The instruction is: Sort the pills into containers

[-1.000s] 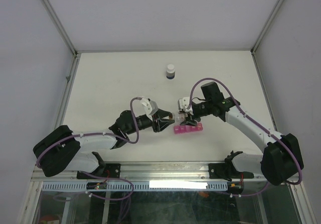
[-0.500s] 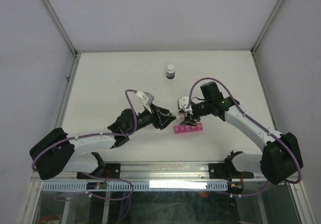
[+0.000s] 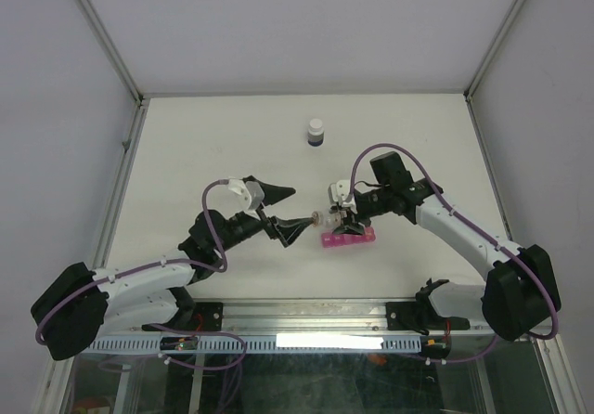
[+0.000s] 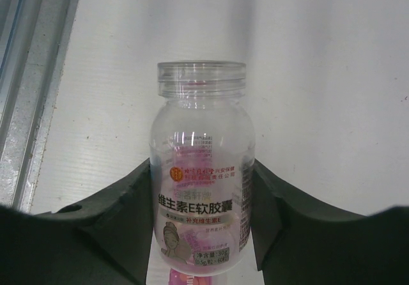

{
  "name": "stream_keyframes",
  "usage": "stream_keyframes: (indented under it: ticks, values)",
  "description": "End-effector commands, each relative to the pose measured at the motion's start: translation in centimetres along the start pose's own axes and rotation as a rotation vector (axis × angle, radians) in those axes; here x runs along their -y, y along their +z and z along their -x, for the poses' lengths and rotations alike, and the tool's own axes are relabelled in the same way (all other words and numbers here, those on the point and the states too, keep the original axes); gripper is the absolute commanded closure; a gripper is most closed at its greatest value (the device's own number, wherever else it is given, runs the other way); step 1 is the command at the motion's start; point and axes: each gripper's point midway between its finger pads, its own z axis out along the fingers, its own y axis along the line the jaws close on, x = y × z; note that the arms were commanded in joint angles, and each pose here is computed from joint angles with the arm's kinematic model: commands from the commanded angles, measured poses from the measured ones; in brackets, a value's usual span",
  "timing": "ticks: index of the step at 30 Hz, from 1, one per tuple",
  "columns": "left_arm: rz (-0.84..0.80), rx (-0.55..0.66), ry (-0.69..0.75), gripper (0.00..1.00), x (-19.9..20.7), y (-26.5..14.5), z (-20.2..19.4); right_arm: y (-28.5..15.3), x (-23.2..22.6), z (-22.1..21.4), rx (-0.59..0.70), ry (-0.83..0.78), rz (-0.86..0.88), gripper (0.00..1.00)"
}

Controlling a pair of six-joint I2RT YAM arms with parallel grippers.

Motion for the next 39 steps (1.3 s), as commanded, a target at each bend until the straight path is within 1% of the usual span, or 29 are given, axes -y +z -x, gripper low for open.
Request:
stream_keyframes:
  ticks: [1,4,7,12,14,17,19,21,23,26,28,30,32,33,35,39]
  values:
    - [-0.121,0.000,0.213,0.01,0.6,-0.5,0.1,-0.3,0.4,2.0,0.054,-0.048,0.011,1.00]
    - [-0.169,-0.008,0.266,0.02,0.9,-0.4,-0.3,-0.3,0.3,2.0,0.057,-0.053,0.016,1.00]
    - [-0.216,-0.018,0.291,0.08,1.3,0.2,-0.8,-0.2,0.1,2.0,0.057,-0.053,0.022,1.00]
    - [-0.303,-0.041,0.266,0.14,2.3,0.9,-2.1,-0.3,0.1,1.9,0.057,-0.053,0.022,1.00]
    - [-0.326,-0.043,0.258,0.16,2.6,0.9,-2.4,-0.3,0.2,2.0,0.059,-0.054,0.021,1.00]
    - [-0.330,-0.042,0.241,0.21,2.6,1.2,-2.6,-0.3,0.1,2.1,0.060,-0.055,0.023,1.00]
    - [-0.323,-0.049,0.227,0.23,2.5,1.5,-2.8,-0.3,0.1,2.1,0.061,-0.057,0.023,1.00]
    - [-0.314,-0.058,0.213,0.27,2.2,1.9,-3.0,-0.3,0.1,2.1,0.061,-0.056,0.024,1.00]
    - [-0.311,-0.066,0.200,0.28,2.1,2.2,-3.2,-0.3,0.1,2.1,0.062,-0.057,0.025,1.00]
    - [-0.308,-0.074,0.184,0.34,2.0,2.5,-3.4,-0.3,0.1,2.1,0.062,-0.056,0.025,1.00]
    - [-0.306,-0.081,0.172,0.40,1.9,2.7,-3.6,-0.3,0.1,2.1,0.062,-0.057,0.025,1.00]
    - [-0.294,-0.084,0.156,0.53,1.7,2.9,-3.6,-0.3,0.1,2.1,0.063,-0.056,0.026,1.00]
    - [-0.278,-0.090,0.138,0.62,1.5,3.1,-3.6,-0.3,0.1,2.1,0.063,-0.056,0.025,1.00]
    - [-0.277,-0.091,0.128,0.66,1.5,3.2,-3.6,-0.3,0.1,2.1,0.062,-0.054,0.026,1.00]
    - [-0.278,-0.088,0.106,0.70,1.7,3.2,-3.5,-0.2,0.0,2.1,0.062,-0.054,0.027,1.00]
    - [-0.261,-0.085,0.024,0.86,1.8,3.3,-3.0,-0.3,0.1,2.1,0.060,-0.054,0.024,1.00]
